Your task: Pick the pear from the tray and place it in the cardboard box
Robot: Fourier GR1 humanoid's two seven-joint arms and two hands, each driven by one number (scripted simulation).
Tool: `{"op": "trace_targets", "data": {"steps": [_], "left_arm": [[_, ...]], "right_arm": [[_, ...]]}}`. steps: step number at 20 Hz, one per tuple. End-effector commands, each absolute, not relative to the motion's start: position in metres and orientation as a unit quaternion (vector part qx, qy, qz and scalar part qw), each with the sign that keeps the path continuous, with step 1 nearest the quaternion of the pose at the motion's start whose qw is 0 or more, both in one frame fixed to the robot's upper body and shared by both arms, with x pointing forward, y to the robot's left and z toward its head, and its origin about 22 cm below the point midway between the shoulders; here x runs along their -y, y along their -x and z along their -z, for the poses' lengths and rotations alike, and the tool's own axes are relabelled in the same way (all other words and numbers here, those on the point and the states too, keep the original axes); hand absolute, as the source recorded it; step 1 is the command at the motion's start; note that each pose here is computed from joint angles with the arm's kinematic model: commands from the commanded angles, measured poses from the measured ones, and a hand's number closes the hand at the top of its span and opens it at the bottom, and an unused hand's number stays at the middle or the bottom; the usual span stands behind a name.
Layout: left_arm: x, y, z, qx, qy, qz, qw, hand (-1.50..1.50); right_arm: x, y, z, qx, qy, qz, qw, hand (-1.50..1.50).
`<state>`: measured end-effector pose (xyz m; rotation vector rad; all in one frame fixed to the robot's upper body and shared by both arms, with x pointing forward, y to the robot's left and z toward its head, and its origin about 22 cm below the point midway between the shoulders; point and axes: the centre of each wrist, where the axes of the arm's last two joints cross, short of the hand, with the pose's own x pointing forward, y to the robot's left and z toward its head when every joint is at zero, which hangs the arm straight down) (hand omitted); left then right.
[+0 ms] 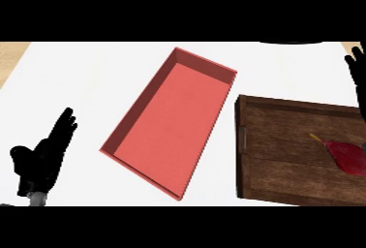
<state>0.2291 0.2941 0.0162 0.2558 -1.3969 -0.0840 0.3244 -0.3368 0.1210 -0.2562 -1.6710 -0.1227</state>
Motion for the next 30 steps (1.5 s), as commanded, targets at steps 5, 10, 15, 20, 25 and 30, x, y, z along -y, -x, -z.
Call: {"op": "trace_targets", "data": {"steps": [5, 10, 15, 20, 25, 30], "left_arm": [[-0.313, -0.235, -0.020, 0.662, -0.180, 0.114, 0.719, 0.00], [-0.306, -0.236, -0.015, 0.665, -0.163, 0.142, 0.714, 0.00], [-0.303, -0.240, -0.011, 0.665, -0.167, 0.156, 0.711, 0.00], [-0.290, -0.250, -0.008, 0.663, -0.150, 0.172, 0.713, 0.00], [-0.289, -0.268, -0.008, 0.668, -0.152, 0.174, 0.707, 0.00], [-0.300, -0.270, 0.004, 0.663, -0.152, 0.175, 0.712, 0.00]], "right_arm": [[0.427, -0.272, -0.092, 0.827, 0.009, 0.026, 0.561, -1.50], [0.487, -0.216, -0.028, 0.806, 0.118, 0.114, 0.568, -1.50], [0.509, -0.188, -0.036, 0.877, 0.057, -0.013, 0.478, -1.50], [0.551, -0.162, -0.071, 0.835, 0.123, -0.182, 0.505, -1.50], [0.577, -0.141, -0.088, 0.800, 0.121, -0.238, 0.538, -1.50], [0.585, -0.133, -0.101, 0.763, 0.131, -0.302, 0.556, -1.50]]}}
